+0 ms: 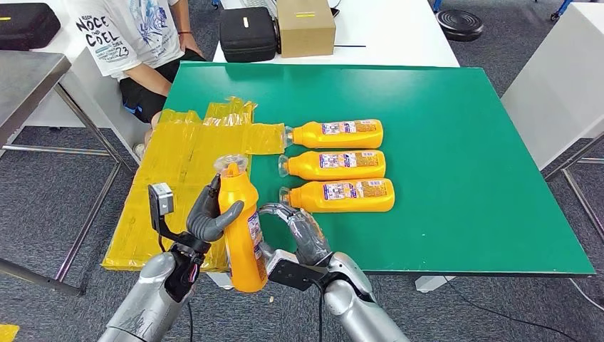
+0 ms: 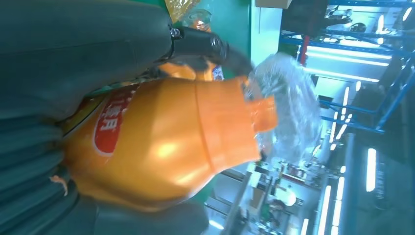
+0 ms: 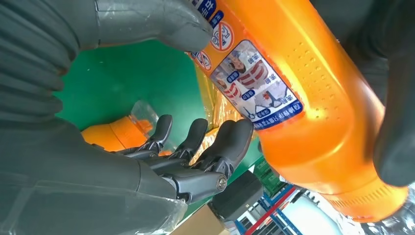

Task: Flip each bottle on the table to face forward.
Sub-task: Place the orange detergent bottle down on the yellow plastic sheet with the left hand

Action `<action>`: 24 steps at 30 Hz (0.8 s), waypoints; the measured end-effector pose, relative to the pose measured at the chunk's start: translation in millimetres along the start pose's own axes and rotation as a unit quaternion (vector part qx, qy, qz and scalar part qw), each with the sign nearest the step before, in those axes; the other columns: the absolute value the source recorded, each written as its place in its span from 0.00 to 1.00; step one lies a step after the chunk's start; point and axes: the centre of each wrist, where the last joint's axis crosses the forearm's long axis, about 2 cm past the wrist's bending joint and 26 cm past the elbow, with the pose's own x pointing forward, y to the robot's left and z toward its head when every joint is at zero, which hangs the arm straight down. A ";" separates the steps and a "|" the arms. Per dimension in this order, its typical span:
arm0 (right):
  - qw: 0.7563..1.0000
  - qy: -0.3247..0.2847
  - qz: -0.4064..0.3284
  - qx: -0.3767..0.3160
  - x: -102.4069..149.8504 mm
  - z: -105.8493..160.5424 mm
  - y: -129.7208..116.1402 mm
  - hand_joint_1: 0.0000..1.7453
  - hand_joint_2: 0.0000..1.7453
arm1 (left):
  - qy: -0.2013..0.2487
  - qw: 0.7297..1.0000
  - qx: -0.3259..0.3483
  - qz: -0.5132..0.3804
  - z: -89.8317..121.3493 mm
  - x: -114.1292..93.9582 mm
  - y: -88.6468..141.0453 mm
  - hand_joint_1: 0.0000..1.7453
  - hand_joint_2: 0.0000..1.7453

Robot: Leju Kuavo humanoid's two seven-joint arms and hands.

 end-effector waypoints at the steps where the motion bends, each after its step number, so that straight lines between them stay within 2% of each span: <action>1: 1.000 0.001 0.002 0.001 -0.2 0.2 0.2 1.00 1.00 | -0.003 1.000 0.000 0.005 -0.4 0.4 -0.3 1.00 1.00; 10: 1.000 0.007 0.008 0.006 -1.0 1.0 0.6 1.00 1.00 | -0.022 0.999 -0.003 0.028 -4.3 4.4 -3.9 1.00 1.00; 17: 1.000 0.013 0.002 0.004 -1.8 4.3 2.4 1.00 1.00 | -0.017 1.000 -0.009 0.018 -5.1 4.5 -4.9 1.00 1.00; 18: 1.000 0.014 0.000 0.003 -2.1 5.2 2.7 0.97 1.00 | -0.015 1.000 -0.012 0.015 -5.2 4.1 -5.4 1.00 1.00; 19: 1.000 0.016 -0.003 0.000 -2.5 6.2 2.9 0.78 1.00 | -0.012 1.000 -0.014 0.013 -5.3 3.8 -6.1 1.00 1.00; 22: 1.000 0.020 -0.010 -0.012 -4.3 9.5 2.3 0.06 1.00 | -0.006 1.000 -0.023 0.001 -6.0 3.3 -8.9 1.00 1.00; 23: 1.000 0.019 -0.013 -0.017 -4.6 10.5 1.9 0.00 0.75 | -0.005 1.000 -0.023 -0.003 -6.4 3.4 -9.6 1.00 1.00; 24: 0.999 0.018 -0.015 -0.023 -4.6 11.2 1.5 0.00 0.50 | -0.005 1.000 -0.022 -0.009 -6.9 3.7 -10.0 1.00 1.00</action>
